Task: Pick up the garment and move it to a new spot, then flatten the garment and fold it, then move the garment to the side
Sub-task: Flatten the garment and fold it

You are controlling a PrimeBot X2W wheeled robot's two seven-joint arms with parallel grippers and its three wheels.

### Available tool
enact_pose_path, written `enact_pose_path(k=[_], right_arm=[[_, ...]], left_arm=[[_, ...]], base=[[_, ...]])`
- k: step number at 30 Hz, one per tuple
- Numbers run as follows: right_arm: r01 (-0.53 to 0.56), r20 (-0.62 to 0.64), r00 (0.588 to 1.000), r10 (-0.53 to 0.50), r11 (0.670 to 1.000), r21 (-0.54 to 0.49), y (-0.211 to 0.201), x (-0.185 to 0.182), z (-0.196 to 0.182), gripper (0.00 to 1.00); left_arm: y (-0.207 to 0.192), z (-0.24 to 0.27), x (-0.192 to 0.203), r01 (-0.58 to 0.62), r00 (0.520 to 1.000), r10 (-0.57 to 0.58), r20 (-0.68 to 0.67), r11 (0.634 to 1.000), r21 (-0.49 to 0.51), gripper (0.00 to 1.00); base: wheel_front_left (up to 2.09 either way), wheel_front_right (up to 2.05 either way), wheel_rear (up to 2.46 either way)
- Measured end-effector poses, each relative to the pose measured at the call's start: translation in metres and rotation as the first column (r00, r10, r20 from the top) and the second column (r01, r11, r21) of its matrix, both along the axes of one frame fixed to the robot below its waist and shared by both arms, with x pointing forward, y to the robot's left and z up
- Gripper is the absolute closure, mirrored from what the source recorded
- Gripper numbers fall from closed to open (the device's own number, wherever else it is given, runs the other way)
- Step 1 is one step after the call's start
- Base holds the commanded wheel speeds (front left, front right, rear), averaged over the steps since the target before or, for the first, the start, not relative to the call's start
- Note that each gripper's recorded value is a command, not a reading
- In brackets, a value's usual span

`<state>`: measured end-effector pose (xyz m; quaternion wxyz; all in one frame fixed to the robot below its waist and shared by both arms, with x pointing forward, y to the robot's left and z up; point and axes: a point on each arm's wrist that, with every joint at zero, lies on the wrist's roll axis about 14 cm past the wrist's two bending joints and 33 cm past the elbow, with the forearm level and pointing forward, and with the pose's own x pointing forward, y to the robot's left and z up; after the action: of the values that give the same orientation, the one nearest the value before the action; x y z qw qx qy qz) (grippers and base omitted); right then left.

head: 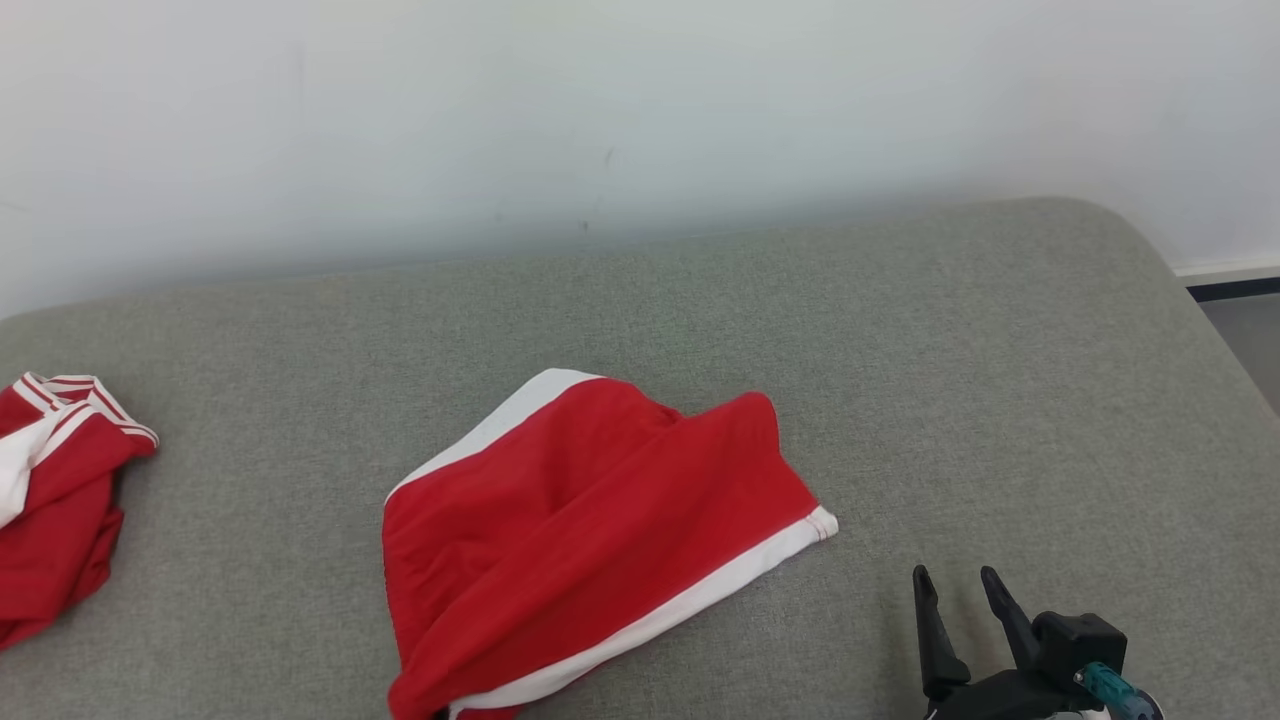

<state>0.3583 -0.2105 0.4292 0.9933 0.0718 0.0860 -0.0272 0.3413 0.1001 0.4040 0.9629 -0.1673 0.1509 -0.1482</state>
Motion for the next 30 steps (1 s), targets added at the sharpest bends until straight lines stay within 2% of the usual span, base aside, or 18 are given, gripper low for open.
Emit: enact_pose_path(k=[5, 6, 7, 9, 12, 13, 15, 16, 17, 18, 24, 30], right_arm=[[-0.007, 0.007, 1.0, 0.007, 1.0, 0.018, 0.004, 0.001, 0.002, 0.0], [-0.006, 0.007, 1.0, 0.006, 1.0, 0.019, 0.004, 0.0, 0.002, 0.0], [-0.005, 0.006, 1.0, 0.005, 1.0, 0.02, 0.004, 0.0, 0.001, 0.0], [0.0, 0.005, 1.0, 0.0, 1.0, 0.022, 0.003, -0.001, 0.001, 0.0], [0.006, 0.002, 1.0, -0.006, 1.0, 0.023, 0.001, -0.003, 0.0, 0.0], [0.009, 0.001, 1.0, -0.009, 1.0, 0.022, 0.0, -0.003, 0.0, 0.0], [0.013, -0.001, 1.0, -0.013, 1.0, 0.022, -0.002, -0.004, -0.001, 0.0], [0.016, -0.002, 1.0, -0.016, 1.0, 0.022, -0.002, -0.005, -0.001, 0.0], [0.019, -0.003, 1.0, -0.019, 1.0, 0.022, -0.003, -0.005, -0.002, 0.0], [0.021, -0.004, 1.0, -0.021, 1.0, 0.022, -0.004, -0.005, -0.002, 0.0], [0.023, 0.017, 1.0, -0.023, 0.999, 0.022, -0.005, -0.002, 0.004, 0.0], [-0.011, 0.108, 0.994, 0.012, 1.0, -0.008, 0.003, 0.008, 0.032, 0.0]], left_arm=[[0.029, -0.001, 0.006, -0.002, 1.0, 0.001, 0.007, 0.997, 0.08, 1.0], [0.036, 0.002, 0.011, -0.011, 1.0, 0.009, 0.021, 0.995, 0.099, 0.95], [0.042, 0.004, 0.016, -0.02, 0.999, 0.016, 0.032, 0.993, 0.117, 0.84], [0.05, 0.008, 0.023, -0.036, 0.998, 0.029, 0.049, 0.989, 0.143, 0.92], [0.054, 0.006, 0.028, -0.045, 0.998, 0.038, 0.051, 0.985, 0.164, 0.92], [0.054, 0.006, 0.029, -0.047, 0.998, 0.039, 0.05, 0.985, 0.167, 0.89], [0.05, 0.006, 0.032, -0.044, 0.998, 0.036, 0.052, 0.985, 0.165, 0.74], [0.049, 0.005, 0.033, -0.042, 0.998, 0.034, 0.05, 0.985, 0.165, 0.54], [0.048, 0.005, 0.033, -0.045, 0.998, 0.037, 0.048, 0.986, 0.161, 0.07], [0.048, 0.005, 0.034, -0.05, 0.998, 0.043, 0.048, 0.986, 0.157, 0.0], [0.061, 0.01, 0.031, -0.11, 0.992, 0.098, 0.075, 0.979, 0.17, 0.0], [0.081, 0.024, 0.026, -0.224, 0.97, 0.2, 0.139, 0.955, 0.194, 0.0]], base=[[0.0, 0.0, 0.0], [0.0, 0.0, 0.0], [0.0, 0.0, 0.0], [0.0, 0.0, 0.0], [0.0, 0.0, 0.0], [0.0, 0.0, 0.0], [0.0, 0.0, 0.0], [0.0, 0.0, 0.0], [0.0, 0.0, 0.0], [0.0, 0.0, 0.0], [0.0, 0.0, 0.0], [0.0, 0.0, 0.0]])
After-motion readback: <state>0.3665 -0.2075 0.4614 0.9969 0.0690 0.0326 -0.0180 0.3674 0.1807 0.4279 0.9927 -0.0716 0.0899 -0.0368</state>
